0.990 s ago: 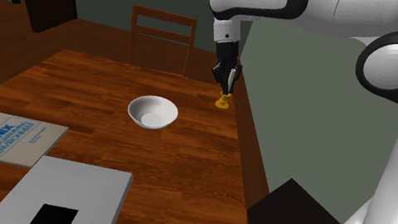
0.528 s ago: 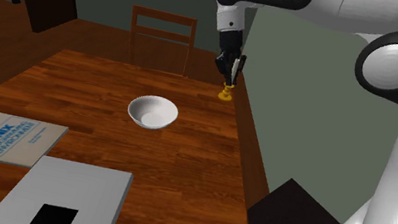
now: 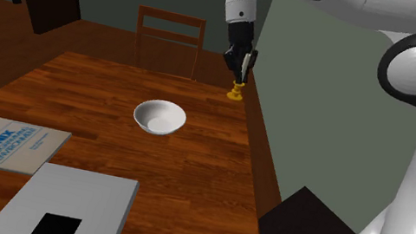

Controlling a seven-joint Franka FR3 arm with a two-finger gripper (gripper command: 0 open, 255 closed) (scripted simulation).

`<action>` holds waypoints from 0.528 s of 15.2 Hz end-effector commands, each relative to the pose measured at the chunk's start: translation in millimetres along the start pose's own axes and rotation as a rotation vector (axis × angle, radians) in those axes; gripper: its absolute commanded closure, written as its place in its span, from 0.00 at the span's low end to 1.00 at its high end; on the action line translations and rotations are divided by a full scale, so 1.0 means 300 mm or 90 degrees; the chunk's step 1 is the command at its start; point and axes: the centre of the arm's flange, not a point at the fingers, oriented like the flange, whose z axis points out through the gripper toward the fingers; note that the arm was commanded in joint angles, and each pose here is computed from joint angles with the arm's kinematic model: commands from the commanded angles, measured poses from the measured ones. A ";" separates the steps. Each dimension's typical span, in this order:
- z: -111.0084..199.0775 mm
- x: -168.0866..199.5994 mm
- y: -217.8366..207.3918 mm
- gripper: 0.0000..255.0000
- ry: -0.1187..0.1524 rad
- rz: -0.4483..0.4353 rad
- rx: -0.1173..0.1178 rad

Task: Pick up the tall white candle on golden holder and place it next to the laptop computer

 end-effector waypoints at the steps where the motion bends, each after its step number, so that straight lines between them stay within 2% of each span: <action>1: 0.019 -0.035 -0.071 1.00 0.000 0.001 0.000; 8: 0.074 -0.155 -0.349 1.00 0.000 0.001 0.000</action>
